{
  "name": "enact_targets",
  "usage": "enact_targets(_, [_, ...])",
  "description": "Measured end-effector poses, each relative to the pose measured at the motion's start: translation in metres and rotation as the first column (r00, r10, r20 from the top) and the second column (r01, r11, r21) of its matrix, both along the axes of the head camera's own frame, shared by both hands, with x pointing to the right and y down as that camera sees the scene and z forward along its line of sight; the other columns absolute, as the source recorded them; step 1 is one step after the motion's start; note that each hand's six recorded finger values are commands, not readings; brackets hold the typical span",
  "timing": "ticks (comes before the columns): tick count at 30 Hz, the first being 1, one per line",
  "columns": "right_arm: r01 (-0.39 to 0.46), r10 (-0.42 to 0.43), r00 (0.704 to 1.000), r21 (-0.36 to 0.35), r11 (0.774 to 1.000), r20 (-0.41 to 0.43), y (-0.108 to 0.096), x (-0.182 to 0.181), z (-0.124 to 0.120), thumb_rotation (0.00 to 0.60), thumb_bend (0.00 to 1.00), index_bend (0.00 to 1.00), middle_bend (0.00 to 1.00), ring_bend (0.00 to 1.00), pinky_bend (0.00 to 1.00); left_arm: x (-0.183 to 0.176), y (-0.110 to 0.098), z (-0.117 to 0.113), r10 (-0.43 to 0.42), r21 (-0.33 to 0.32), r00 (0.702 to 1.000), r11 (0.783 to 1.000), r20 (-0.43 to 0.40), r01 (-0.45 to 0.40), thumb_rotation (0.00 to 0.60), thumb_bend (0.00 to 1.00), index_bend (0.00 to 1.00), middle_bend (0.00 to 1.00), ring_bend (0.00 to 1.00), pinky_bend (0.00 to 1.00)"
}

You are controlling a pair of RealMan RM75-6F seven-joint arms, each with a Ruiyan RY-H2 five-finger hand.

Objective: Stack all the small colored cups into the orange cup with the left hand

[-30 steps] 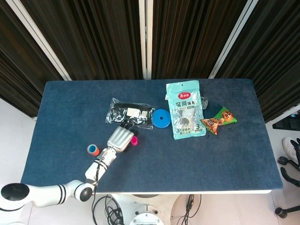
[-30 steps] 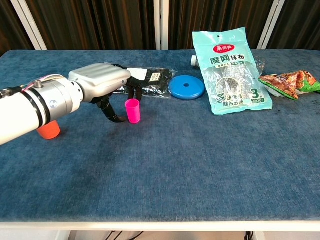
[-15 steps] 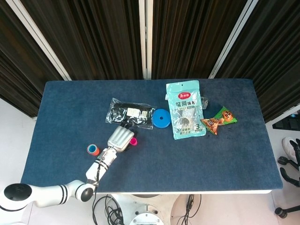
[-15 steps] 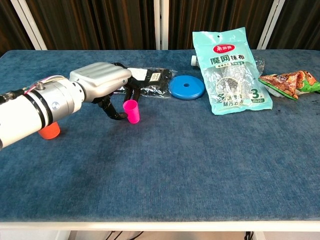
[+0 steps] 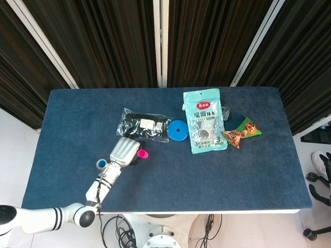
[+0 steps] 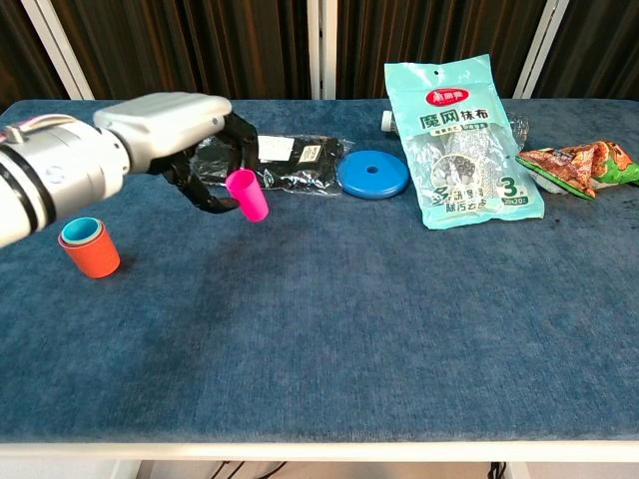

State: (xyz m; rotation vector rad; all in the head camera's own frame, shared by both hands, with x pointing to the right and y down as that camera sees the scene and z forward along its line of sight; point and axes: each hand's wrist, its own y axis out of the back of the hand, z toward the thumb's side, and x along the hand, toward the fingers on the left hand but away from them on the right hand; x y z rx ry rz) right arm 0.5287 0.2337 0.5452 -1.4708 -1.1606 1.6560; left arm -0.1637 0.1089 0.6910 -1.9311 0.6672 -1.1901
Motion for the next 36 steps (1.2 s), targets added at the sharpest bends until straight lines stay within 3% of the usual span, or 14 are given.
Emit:
enact_targets(7, [0.016,-0.016,1.000,0.003,1.000,0.007,-0.002,-0.008,0.000,0.600,0.27,0.00,0.00,0.00,0.00,-0.056,0.001,-0.038,-0.091,0.002,0.995,0.996,0.035,0.091,0.600,0.30,0.50,0.52,0.22,0.08])
enact_targets(12, [0.033,-0.033,0.999,0.006,0.999,0.017,-0.003,-0.016,0.001,0.600,0.27,0.00,0.00,0.00,0.00,-0.100,0.014,-0.053,-0.126,-0.008,0.985,0.992,0.121,0.128,0.600,0.30,0.50,0.52,0.22,0.08])
enact_targets(18, [0.044,-0.044,0.999,0.004,0.999,0.014,-0.005,-0.020,0.000,0.600,0.27,0.00,0.00,0.00,0.00,-0.127,0.036,-0.049,-0.131,-0.044,0.972,0.989,0.194,0.142,0.600,0.30,0.50,0.52,0.22,0.08])
enact_targets(31, [0.043,-0.043,0.999,0.000,0.999,0.003,-0.004,-0.021,-0.001,0.600,0.27,0.00,0.00,0.00,0.00,-0.143,0.040,-0.033,-0.146,-0.038,0.961,0.987,0.236,0.159,0.600,0.30,0.50,0.52,0.22,0.08])
enact_targets(36, [0.044,-0.044,0.999,0.000,0.999,0.002,-0.004,-0.022,-0.001,0.600,0.27,0.00,0.00,0.00,0.00,-0.143,0.043,-0.029,-0.142,-0.053,0.963,0.986,0.231,0.158,0.600,0.29,0.37,0.45,0.21,0.08])
